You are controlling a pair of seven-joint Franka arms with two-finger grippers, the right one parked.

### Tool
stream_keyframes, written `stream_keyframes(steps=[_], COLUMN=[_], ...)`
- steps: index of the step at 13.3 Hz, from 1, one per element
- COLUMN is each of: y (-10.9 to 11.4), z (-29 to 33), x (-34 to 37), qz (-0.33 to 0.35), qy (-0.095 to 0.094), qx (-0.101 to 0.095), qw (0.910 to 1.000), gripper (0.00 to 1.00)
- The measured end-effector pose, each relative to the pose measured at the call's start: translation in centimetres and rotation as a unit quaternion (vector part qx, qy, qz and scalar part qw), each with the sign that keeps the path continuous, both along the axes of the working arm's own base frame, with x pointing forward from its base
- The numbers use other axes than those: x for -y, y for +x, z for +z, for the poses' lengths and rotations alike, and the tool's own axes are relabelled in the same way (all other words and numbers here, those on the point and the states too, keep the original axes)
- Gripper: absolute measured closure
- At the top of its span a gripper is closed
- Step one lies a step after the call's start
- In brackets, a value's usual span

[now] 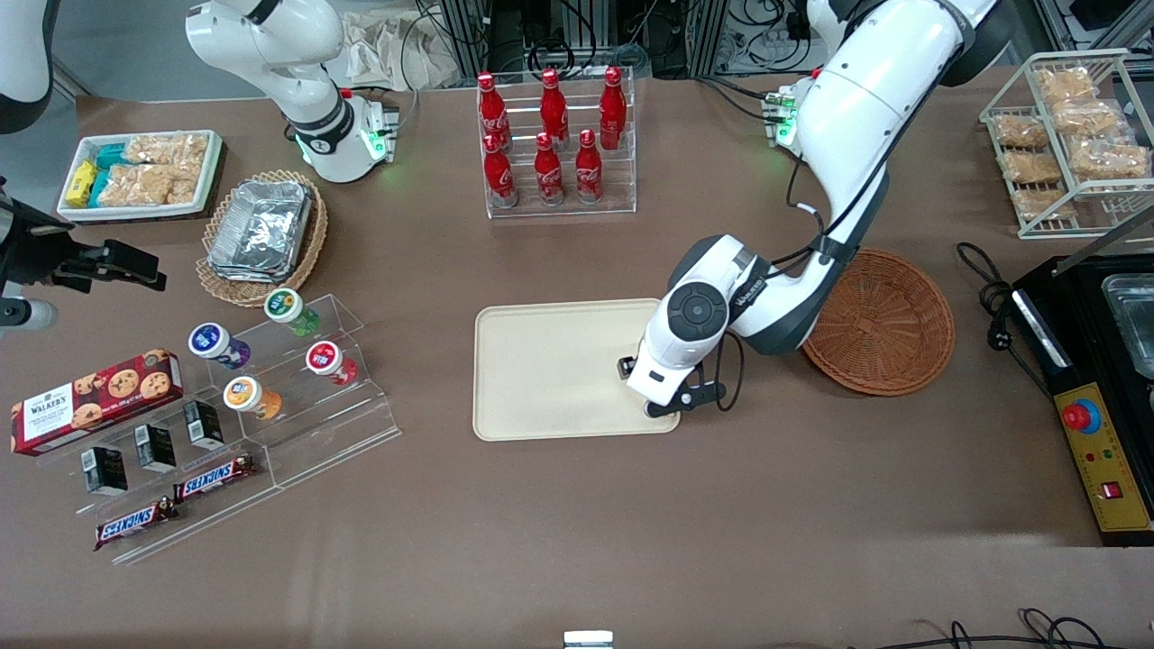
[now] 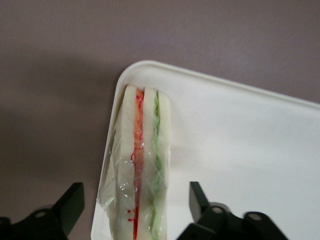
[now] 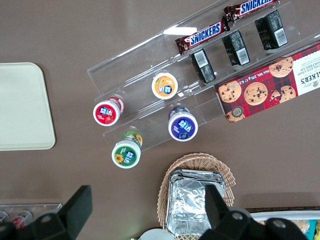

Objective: Place sandwich from basket to tray

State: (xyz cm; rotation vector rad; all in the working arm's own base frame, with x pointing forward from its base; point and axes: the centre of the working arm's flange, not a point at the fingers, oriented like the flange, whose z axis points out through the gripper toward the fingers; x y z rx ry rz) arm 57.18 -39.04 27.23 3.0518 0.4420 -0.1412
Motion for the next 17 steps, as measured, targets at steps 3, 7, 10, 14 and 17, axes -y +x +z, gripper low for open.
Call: stream_keyframes(steps=[3,7,10,14,17], y=[2.6,5.2,5.5,4.7,4.0], z=[7.8,18.9,24.1,26.0,26.4], x=[-3.7,-13.9,-22.4,-33.0,-37.6], qz=[0.028,0.024,-0.004,-0.101,-0.139], qy=[0.012,0.026,0.029,0.034,0.038], qx=[0.026,0.050,0.053,0.058,0.047], qw=[0.9992,0.9981,0.9982,0.9926,0.9884], gripper=[0.00,0.00,0.00,0.00,0.00])
